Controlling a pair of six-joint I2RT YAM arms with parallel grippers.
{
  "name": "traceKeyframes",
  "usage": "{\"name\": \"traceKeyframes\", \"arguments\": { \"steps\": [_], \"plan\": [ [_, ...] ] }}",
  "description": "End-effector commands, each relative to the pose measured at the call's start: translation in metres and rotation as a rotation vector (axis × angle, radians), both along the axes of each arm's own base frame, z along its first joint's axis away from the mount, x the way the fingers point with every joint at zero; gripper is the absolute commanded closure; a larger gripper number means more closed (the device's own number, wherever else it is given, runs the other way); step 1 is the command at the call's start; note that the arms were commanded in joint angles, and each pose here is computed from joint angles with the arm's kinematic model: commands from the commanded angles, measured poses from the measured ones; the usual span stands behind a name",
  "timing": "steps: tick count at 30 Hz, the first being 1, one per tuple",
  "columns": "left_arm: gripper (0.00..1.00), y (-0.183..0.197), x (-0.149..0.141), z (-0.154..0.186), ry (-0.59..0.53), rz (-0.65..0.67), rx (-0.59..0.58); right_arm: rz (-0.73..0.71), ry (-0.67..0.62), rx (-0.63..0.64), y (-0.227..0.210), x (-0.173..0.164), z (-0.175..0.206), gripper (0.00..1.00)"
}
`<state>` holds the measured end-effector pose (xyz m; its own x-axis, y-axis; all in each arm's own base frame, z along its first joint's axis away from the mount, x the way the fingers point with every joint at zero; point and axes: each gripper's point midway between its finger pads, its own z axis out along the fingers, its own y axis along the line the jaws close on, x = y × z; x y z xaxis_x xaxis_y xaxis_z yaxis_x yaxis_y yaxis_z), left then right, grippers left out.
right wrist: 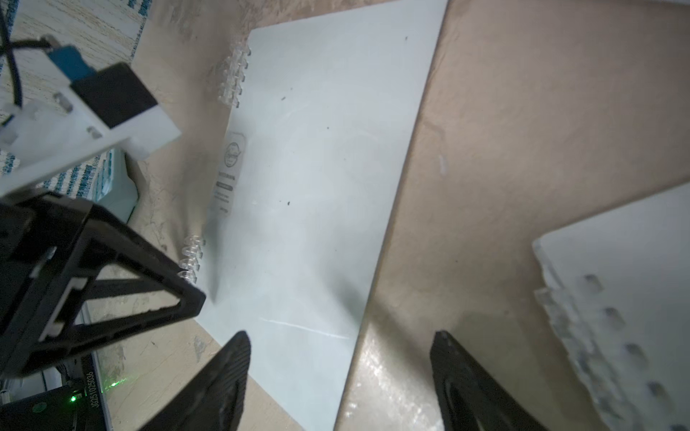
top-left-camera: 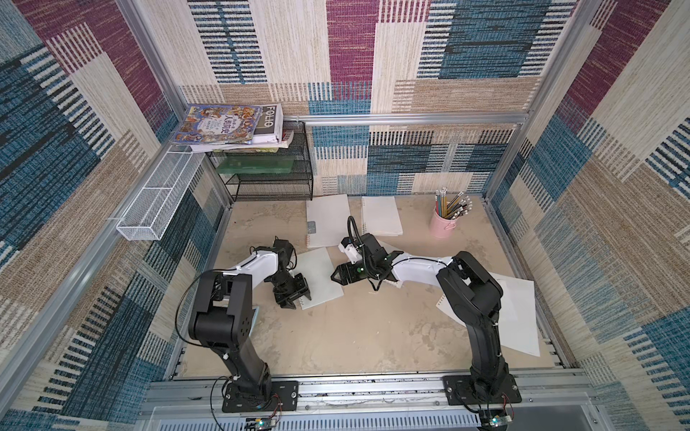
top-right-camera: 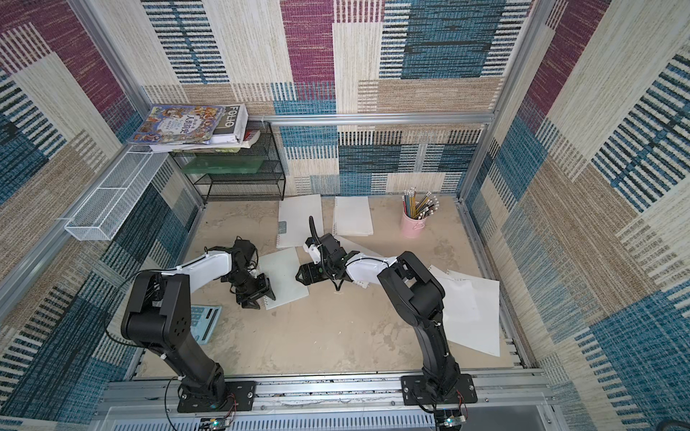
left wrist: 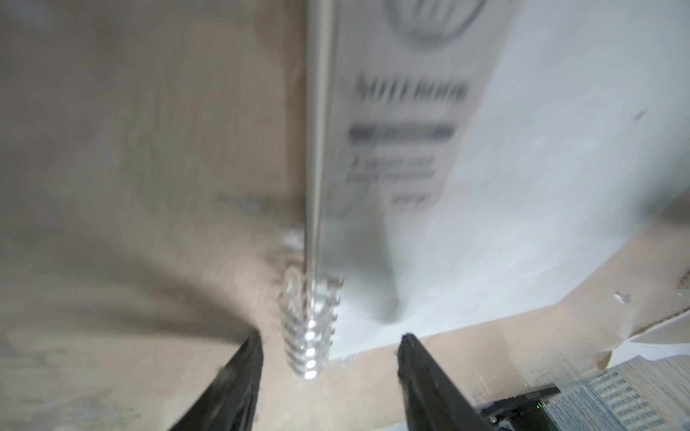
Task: Tear off pages from different notebooks
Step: Move the notebook to the center of the board.
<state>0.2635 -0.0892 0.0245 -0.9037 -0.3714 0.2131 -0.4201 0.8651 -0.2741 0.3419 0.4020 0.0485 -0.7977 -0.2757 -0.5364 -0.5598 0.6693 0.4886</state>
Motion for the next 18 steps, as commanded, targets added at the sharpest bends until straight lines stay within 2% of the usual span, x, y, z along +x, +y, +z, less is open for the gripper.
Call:
{"name": "traceKeyframes", "arguments": {
  "steps": [1,6,12,15,18],
  "plan": [
    [0.39,0.002,-0.002,0.0,-0.019,0.037,0.011,0.018,0.015,0.027,0.005,-0.003,-0.001,0.22],
    [0.31,0.009,0.036,0.015,-0.128,0.082,0.039,0.078,0.025,0.028,0.016,-0.011,-0.004,0.24],
    [0.31,0.009,0.095,0.012,-0.252,0.127,0.015,0.128,0.044,-0.005,0.024,-0.017,-0.016,0.3],
    [0.36,0.001,0.105,-0.004,-0.218,0.118,-0.012,0.134,0.059,-0.004,0.022,-0.017,-0.019,0.32],
    [0.38,-0.009,0.101,-0.012,-0.194,0.1,-0.027,0.145,0.054,-0.001,0.021,-0.021,-0.013,0.32]
  ]
}}
